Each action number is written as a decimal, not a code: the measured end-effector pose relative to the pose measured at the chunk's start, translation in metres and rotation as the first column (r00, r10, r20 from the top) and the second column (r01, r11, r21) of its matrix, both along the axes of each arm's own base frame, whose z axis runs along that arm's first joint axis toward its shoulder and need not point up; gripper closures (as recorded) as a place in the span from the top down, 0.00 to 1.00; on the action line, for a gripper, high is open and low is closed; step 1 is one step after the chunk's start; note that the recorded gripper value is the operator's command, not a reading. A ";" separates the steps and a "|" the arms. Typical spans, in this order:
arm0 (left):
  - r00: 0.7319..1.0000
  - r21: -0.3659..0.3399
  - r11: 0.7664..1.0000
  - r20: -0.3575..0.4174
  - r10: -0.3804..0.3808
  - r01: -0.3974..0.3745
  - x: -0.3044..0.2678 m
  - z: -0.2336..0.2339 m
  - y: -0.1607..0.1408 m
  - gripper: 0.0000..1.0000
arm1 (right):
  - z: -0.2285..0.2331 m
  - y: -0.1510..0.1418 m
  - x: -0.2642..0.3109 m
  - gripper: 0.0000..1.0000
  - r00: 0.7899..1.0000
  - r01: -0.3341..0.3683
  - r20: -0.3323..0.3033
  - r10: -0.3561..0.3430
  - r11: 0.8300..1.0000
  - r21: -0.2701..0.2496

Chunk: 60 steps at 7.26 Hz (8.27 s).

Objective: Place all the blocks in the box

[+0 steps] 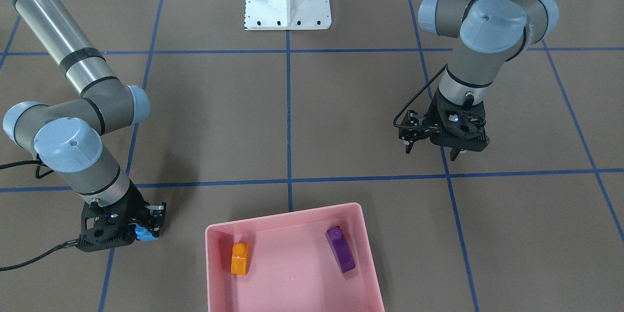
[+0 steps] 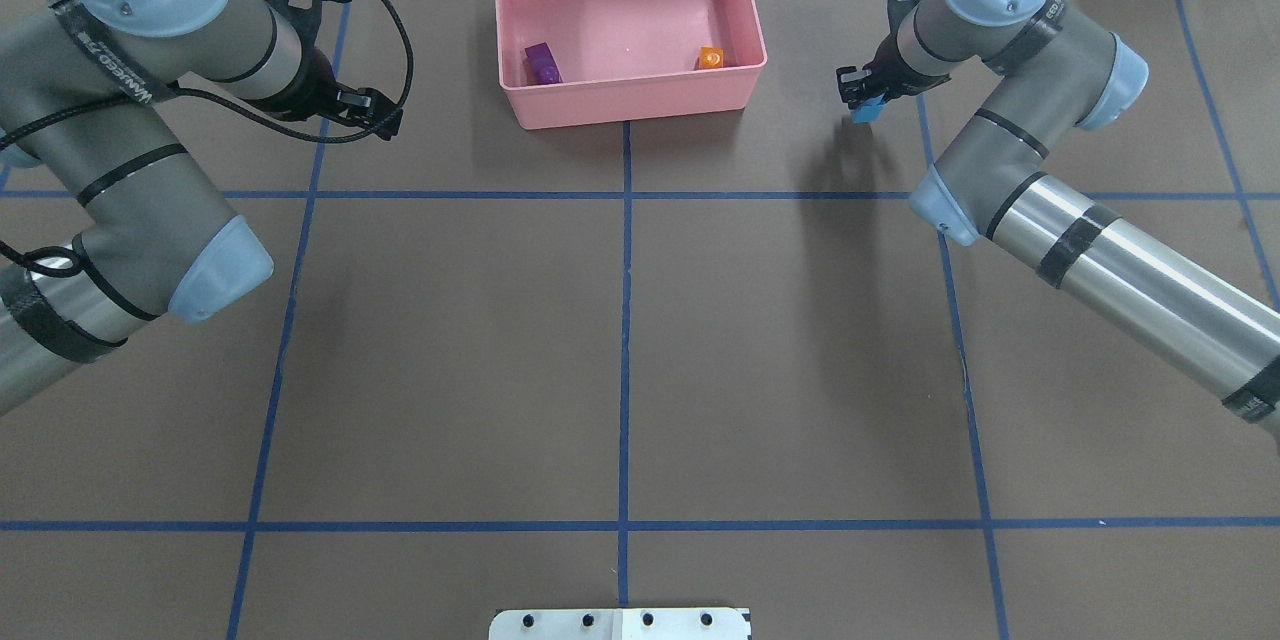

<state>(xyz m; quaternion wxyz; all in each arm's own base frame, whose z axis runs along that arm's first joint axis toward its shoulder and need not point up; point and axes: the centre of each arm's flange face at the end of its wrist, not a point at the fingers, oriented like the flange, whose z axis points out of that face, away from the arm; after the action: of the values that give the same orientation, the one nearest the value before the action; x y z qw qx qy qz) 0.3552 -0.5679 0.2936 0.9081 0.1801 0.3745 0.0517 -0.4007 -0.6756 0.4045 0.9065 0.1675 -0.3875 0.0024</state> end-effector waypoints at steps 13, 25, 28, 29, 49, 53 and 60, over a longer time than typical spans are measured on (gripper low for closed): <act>1.000 0.001 1.000 -0.001 0.000 0.000 0.000 0.000 0.000 1.00 | -0.259 -0.058 -0.116 0.98 0.957 -0.284 -0.002 0.289 0.940 -0.190; 0.977 -0.177 0.976 0.148 0.154 -0.127 -0.101 0.164 0.210 1.00 | -0.161 0.110 0.141 0.99 1.000 -0.008 0.003 0.009 0.991 -0.136; 0.944 -0.336 0.923 0.199 0.263 -0.187 -0.118 0.226 0.279 1.00 | -0.128 0.150 0.197 0.99 0.999 0.043 -0.016 -0.045 0.994 -0.098; 0.942 -0.393 0.900 0.185 0.281 -0.191 -0.124 0.245 0.305 1.00 | -0.123 0.156 0.207 0.99 0.998 0.054 -0.022 -0.056 0.995 -0.082; 0.874 -0.540 0.737 0.005 0.486 -0.406 -0.120 0.344 0.442 0.39 | -0.135 0.165 0.214 0.99 0.996 0.078 -0.030 -0.078 0.997 -0.013; 0.874 -0.529 0.740 -0.008 0.486 -0.416 -0.118 0.340 0.442 0.00 | -0.135 0.166 0.216 0.99 0.997 0.075 -0.030 -0.075 0.997 -0.011; 0.954 -0.396 0.876 -0.223 0.199 -0.275 -0.150 0.204 0.374 0.00 | -0.124 0.169 0.219 0.99 0.996 0.079 -0.035 -0.080 0.996 -0.030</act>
<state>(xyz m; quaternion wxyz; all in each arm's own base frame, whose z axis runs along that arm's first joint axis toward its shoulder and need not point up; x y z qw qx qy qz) 0.2048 -0.1937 0.4974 0.8756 -0.0641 0.4745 0.0646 -0.1820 -0.5069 0.2809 0.9151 0.1388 -0.3773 -0.0313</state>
